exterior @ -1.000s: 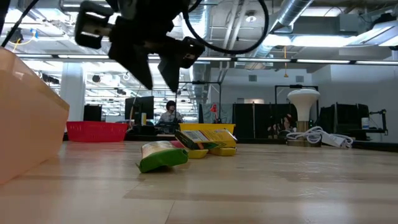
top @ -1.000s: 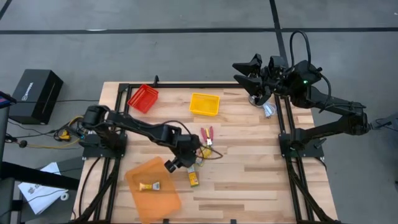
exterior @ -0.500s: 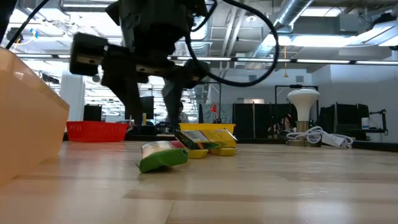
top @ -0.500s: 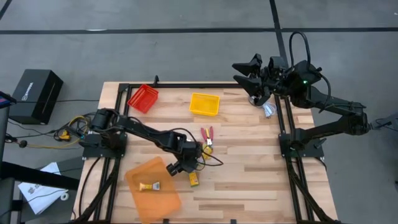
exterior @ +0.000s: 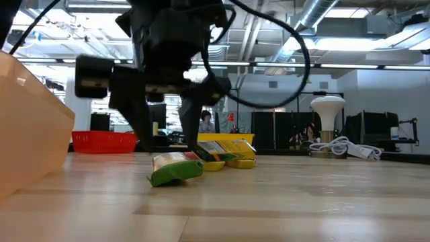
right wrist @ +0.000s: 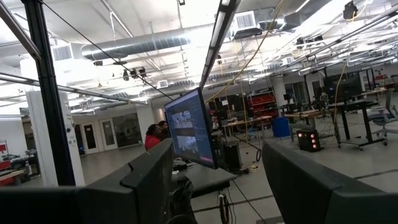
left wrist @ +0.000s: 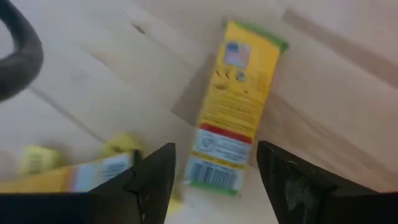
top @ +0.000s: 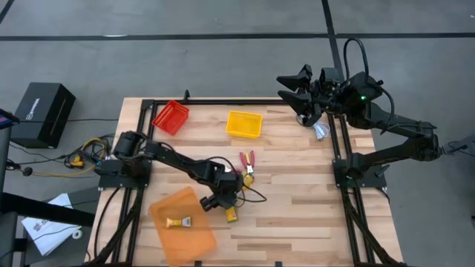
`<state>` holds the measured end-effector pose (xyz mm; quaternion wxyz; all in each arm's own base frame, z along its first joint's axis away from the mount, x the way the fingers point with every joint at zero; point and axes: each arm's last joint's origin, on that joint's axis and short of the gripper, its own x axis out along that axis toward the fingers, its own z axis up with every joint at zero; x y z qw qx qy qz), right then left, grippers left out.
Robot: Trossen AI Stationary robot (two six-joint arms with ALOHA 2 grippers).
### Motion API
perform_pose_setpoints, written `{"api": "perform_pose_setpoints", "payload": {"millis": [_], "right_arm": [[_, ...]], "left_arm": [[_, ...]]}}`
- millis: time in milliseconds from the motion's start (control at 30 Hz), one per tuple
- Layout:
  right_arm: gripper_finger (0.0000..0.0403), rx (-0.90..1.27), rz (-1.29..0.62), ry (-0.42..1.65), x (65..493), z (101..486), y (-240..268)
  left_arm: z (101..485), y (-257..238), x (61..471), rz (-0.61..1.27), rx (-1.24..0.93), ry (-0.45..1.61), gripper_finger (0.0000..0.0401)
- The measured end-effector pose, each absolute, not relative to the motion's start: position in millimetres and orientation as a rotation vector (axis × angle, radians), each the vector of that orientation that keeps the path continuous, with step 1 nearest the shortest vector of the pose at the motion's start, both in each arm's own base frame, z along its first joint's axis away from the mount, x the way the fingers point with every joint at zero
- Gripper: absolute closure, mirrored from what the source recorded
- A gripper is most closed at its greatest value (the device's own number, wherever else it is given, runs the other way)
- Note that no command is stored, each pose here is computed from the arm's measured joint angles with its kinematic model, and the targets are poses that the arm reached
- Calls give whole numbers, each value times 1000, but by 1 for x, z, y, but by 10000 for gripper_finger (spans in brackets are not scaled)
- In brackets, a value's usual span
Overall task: Pick & Place School Supplies
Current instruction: Put the yellow crayon box into the orange bin
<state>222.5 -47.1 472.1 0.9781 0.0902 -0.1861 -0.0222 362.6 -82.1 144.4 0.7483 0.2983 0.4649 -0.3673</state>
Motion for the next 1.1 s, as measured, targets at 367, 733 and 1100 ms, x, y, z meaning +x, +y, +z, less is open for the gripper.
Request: {"api": "perform_pose_setpoints", "payload": {"millis": [367,733,1100], "right_arm": [[168,182,-45,-372,223,472,-47],[168,162,-70,-380,221,472,-52],[168,153,-99,-395,219,473,-59]], "left_arm": [[124,-89,363,-810,669,1080,217],[132,-87,364,-697,623,1090,330],[197,-56,356,-491,559,978,330]]}}
